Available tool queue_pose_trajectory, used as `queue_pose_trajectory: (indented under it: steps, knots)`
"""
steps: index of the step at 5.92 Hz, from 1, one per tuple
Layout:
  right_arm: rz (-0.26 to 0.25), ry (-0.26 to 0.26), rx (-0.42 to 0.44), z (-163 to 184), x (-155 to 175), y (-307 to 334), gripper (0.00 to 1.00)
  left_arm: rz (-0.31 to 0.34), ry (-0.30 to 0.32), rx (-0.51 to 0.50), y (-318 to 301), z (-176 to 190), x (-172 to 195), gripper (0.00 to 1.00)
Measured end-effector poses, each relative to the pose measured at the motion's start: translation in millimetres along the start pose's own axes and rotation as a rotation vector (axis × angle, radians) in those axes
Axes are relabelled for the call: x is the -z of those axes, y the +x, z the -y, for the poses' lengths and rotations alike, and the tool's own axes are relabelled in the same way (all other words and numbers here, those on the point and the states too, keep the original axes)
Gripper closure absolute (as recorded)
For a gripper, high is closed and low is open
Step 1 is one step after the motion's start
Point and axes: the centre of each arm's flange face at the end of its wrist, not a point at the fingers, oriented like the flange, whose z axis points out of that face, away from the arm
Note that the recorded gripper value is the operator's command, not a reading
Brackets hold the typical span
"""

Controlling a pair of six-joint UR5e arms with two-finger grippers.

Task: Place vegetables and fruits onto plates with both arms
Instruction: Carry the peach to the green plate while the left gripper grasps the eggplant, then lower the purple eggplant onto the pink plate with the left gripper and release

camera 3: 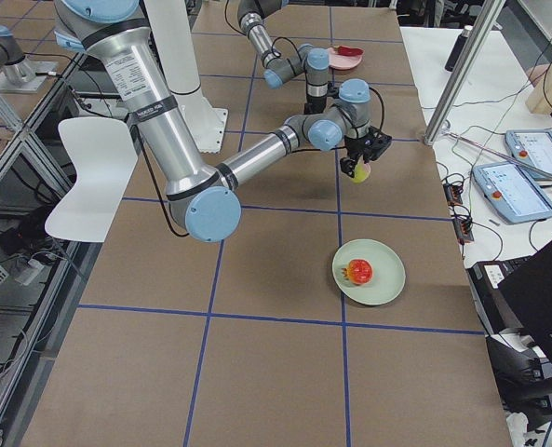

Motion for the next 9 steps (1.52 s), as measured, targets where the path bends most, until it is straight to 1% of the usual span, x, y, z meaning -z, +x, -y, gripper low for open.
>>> queue_pose_trajectory:
  steps: [1,2,3,4,5,6,7,9]
  knots:
    - [-0.021,0.023,0.029,28,4,14,1.00,0.007,0.009,-0.003,0,-3,-6,0.73]
    - [-0.044,0.044,0.055,58,5,30,1.00,0.009,0.010,-0.005,1,-7,-9,1.00]
    - [-0.082,0.056,0.091,88,-4,50,1.00,0.005,0.010,-0.008,4,-9,-7,1.00]
    - [-0.133,0.054,0.115,114,-21,73,1.00,-0.009,0.012,-0.013,10,-8,1,1.00]
    - [-0.183,0.044,0.112,132,-43,92,1.00,-0.037,0.021,-0.013,20,-1,18,1.00]
    - [-0.213,0.036,0.105,142,-63,104,1.00,-0.059,0.032,-0.011,25,7,32,1.00]
    - [-0.228,0.032,0.101,148,-78,112,0.01,-0.068,0.037,-0.010,27,11,39,1.00]
    - [-0.252,0.029,0.095,154,-94,122,0.00,-0.082,0.049,-0.005,29,23,51,1.00]
